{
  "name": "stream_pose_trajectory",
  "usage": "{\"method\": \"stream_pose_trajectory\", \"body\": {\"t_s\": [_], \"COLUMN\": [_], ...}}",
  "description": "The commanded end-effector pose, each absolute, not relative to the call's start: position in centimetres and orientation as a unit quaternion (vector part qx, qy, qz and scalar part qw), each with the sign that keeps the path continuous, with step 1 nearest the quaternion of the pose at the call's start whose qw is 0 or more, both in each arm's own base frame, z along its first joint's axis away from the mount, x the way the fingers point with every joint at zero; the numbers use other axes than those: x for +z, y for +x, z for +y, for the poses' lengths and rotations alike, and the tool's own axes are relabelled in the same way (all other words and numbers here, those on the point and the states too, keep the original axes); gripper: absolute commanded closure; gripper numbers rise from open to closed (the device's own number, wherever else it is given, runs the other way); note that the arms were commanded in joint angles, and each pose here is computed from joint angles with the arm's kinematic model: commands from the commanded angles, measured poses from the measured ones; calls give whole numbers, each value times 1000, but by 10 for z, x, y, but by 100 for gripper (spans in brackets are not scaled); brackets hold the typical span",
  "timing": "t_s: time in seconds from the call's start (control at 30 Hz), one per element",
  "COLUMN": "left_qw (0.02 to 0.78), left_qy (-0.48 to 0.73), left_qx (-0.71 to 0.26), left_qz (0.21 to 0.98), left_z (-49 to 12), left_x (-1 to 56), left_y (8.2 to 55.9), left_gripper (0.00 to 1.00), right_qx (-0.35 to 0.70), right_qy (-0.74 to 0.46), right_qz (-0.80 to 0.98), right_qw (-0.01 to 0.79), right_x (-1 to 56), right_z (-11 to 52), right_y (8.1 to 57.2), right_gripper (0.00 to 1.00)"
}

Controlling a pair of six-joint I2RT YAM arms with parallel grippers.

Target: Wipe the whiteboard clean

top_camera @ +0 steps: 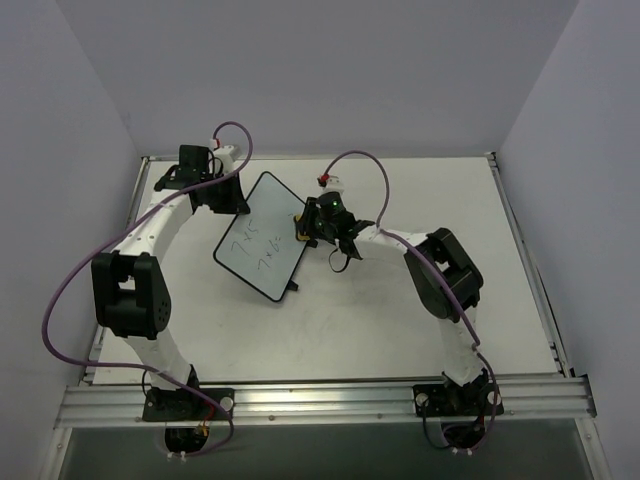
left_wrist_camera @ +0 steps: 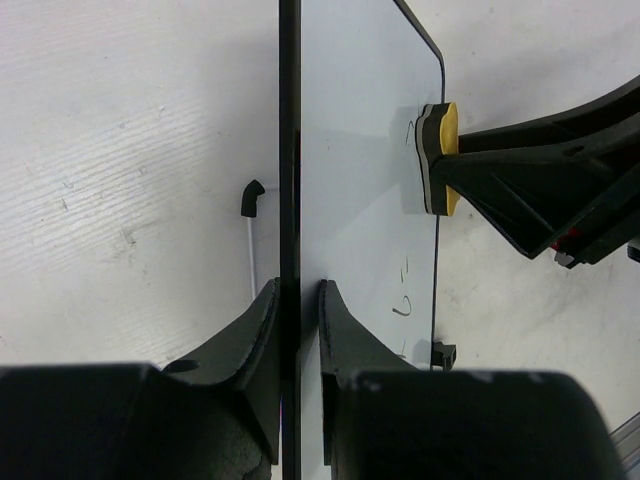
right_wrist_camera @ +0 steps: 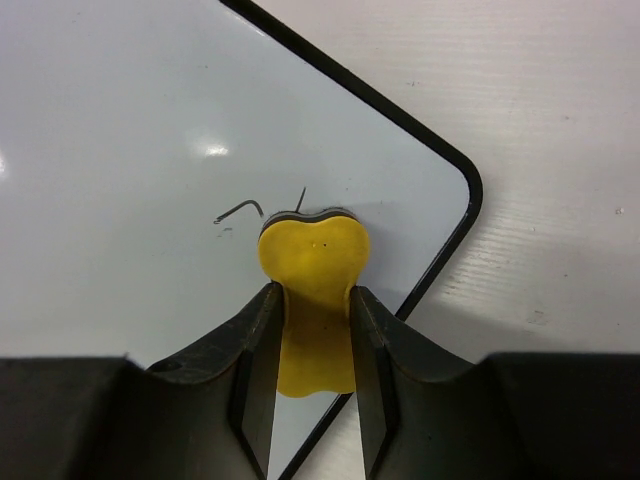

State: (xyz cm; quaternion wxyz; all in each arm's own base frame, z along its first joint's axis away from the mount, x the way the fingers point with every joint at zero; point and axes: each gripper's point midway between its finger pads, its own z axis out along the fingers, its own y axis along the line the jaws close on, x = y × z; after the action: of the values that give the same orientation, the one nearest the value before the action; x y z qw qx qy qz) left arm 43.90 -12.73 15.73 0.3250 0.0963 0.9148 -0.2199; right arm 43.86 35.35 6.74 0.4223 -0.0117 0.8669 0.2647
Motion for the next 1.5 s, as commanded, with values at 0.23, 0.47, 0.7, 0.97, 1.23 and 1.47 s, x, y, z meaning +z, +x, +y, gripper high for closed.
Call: {"method": "stream_pose_trajectory", "body": {"t_s": [0.23,0.47,0.7,0.97,1.23,1.47], "left_qw": [307,306,306,307,308,307], "left_qy": [135,136,140,143,143,145], "left_qx": [-214,-213,-211,-212,-211,-210], "left_qz": [917,918,918,917,917,917], "left_z": [-149,-150,-152,-154,-154,-154], "left_x": [142,141,141,142,143,142], "left_y": [426,425,424,423,423,423], "left_gripper": [98,98,98,98,98,98], "right_qx": [247,270,287,289,279,266], "right_qy": [-25,-56,-70,-49,-16,0], "right_qz": [888,874,866,874,881,889], "right_qw": [386,401,403,386,381,373], "right_x": [42,80,99,79,55,28], "right_z": [359,408,442,430,393,364], "right_y": [429,423,418,427,438,435], "right_gripper": [90,90,90,90,90,90]}}
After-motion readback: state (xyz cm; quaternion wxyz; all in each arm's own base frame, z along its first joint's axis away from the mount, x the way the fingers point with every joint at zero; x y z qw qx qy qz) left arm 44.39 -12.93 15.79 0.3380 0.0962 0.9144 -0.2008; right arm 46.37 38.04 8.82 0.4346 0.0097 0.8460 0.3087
